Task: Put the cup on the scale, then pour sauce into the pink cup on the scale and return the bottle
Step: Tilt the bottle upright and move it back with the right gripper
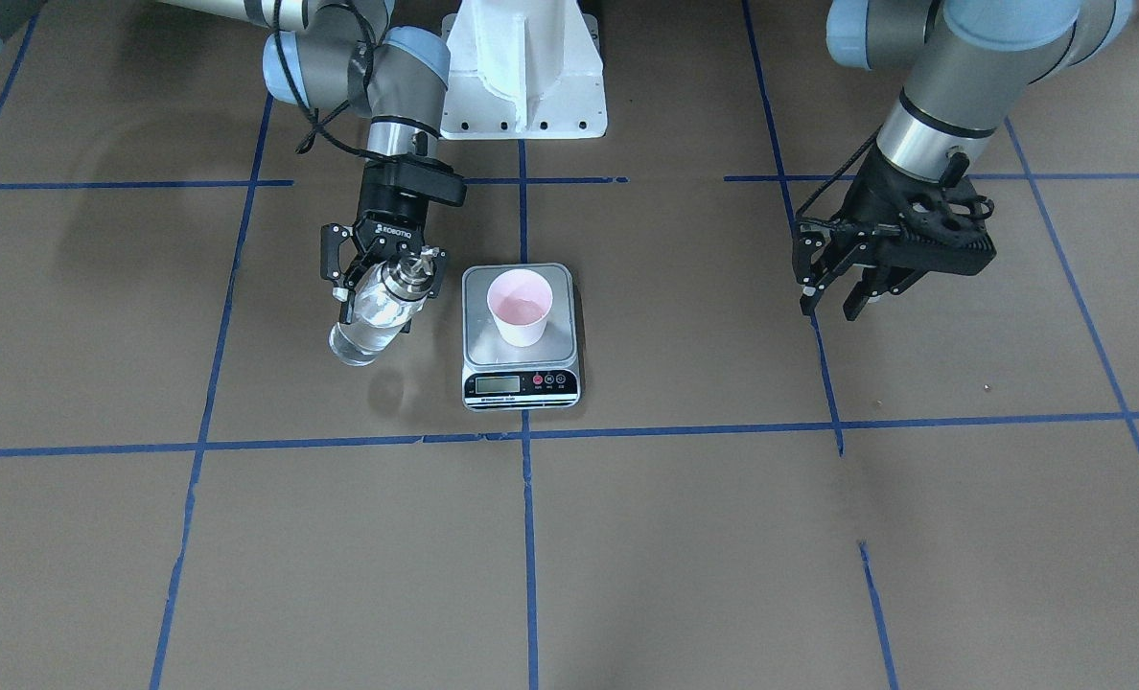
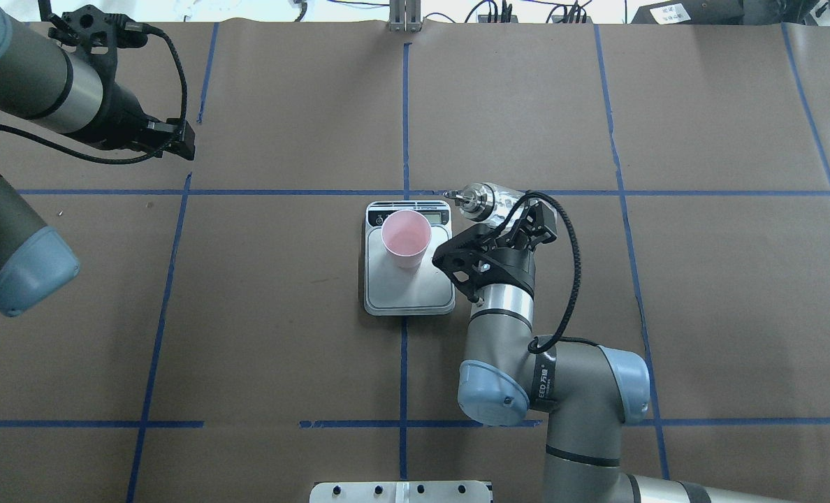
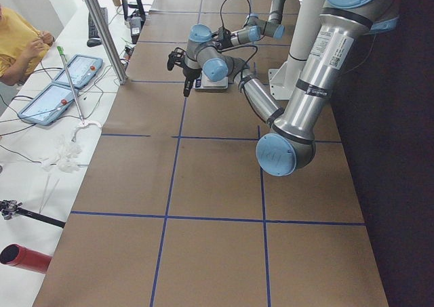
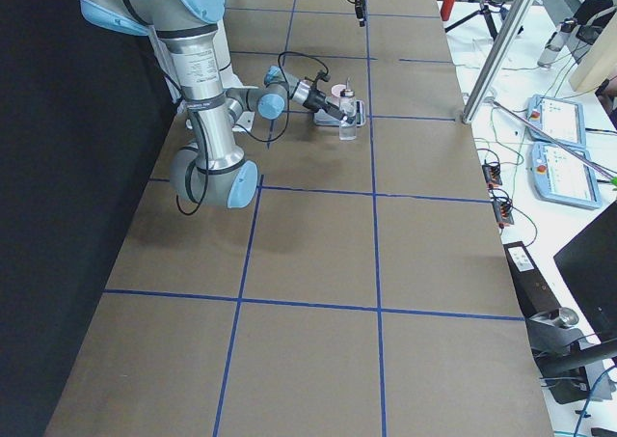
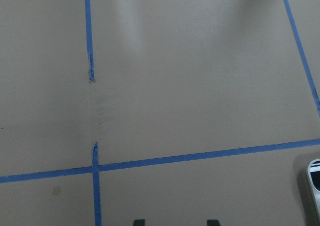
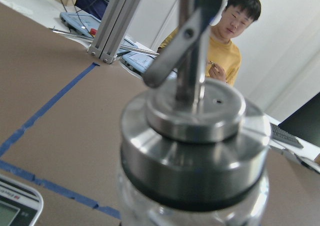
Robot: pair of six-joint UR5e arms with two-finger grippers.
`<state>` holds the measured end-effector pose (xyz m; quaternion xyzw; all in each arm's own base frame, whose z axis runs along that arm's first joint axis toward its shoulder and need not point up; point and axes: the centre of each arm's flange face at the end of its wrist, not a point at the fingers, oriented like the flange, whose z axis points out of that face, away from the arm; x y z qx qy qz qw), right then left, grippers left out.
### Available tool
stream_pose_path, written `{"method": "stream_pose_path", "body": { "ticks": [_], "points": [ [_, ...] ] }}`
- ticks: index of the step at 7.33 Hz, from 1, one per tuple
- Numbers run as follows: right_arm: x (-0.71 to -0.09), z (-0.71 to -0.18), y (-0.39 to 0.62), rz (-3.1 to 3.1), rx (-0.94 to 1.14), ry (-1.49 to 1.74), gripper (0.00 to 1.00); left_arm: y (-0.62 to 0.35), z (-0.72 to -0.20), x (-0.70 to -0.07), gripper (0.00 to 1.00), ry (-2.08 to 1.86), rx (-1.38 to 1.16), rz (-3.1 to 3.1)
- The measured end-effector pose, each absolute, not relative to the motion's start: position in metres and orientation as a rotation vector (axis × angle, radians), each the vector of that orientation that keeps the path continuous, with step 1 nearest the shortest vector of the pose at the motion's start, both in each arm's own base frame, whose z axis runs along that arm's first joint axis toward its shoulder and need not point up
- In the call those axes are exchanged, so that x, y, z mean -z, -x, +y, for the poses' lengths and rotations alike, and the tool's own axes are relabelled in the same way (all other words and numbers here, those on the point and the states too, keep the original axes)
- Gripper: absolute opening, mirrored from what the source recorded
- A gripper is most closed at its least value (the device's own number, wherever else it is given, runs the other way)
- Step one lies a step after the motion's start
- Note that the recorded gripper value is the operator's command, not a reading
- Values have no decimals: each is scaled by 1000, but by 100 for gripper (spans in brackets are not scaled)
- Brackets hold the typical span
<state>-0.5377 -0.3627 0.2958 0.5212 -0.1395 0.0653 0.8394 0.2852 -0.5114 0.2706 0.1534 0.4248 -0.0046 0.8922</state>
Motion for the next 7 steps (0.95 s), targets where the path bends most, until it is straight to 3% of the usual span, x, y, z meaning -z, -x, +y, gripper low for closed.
{"method": "stream_pose_path", "body": {
  "ticks": [3, 7],
  "points": [
    [-331, -369, 474, -497, -416, -976, 0, -286, -511, -271, 52, -315, 8, 882],
    [-409, -347, 408, -681, -559, -902, 0, -285, -510, -271, 52, -312, 7, 886]
  ]
}}
